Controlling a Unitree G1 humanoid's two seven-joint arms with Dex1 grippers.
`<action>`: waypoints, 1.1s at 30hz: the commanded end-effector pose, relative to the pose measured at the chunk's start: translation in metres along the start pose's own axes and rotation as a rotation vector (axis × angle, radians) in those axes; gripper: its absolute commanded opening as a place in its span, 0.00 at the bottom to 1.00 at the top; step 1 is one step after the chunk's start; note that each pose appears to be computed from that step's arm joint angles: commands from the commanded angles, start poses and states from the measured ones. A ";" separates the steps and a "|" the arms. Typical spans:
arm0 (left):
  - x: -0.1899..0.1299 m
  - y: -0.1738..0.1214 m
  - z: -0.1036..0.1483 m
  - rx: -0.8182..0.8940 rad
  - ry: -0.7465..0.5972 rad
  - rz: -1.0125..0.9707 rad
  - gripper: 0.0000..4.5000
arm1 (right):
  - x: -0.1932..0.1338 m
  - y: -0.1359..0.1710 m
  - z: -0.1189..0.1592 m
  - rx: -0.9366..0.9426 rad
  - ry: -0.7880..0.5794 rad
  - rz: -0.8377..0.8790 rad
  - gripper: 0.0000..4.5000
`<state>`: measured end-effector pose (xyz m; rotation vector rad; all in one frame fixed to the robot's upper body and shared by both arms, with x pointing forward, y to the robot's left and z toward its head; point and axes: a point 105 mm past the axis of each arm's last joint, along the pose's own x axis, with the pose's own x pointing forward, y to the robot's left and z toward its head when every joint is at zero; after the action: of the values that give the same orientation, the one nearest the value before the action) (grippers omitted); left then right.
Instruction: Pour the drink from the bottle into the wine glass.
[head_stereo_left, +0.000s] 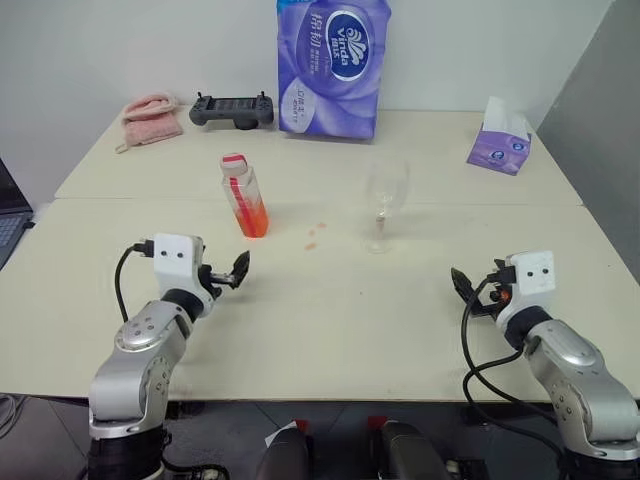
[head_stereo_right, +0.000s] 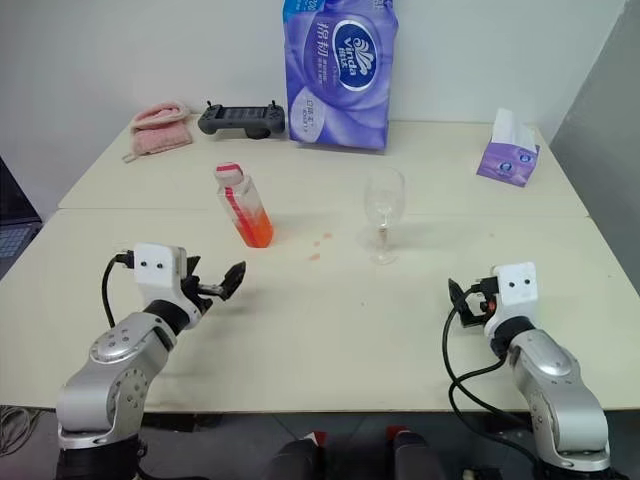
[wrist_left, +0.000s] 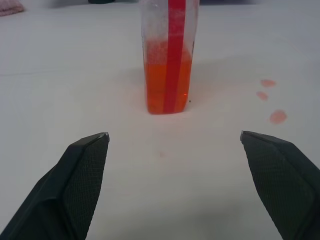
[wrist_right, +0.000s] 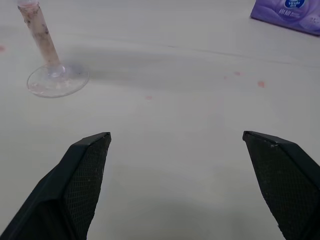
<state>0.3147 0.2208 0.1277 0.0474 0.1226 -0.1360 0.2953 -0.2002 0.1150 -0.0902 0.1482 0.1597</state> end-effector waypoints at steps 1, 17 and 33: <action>-0.004 0.002 0.020 0.024 -0.077 0.016 1.00 | -0.004 0.005 0.017 -0.041 -0.068 0.013 1.00; 0.000 0.006 0.019 0.026 -0.066 0.019 1.00 | -0.006 0.007 0.025 -0.038 -0.097 0.041 1.00; 0.008 0.009 0.031 0.072 -0.087 0.007 1.00 | -0.015 0.021 0.081 -0.061 -0.242 0.357 1.00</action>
<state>0.3259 0.2259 0.1428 0.0863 0.0845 -0.1267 0.2955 -0.1860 0.1673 -0.1088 0.0098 0.4249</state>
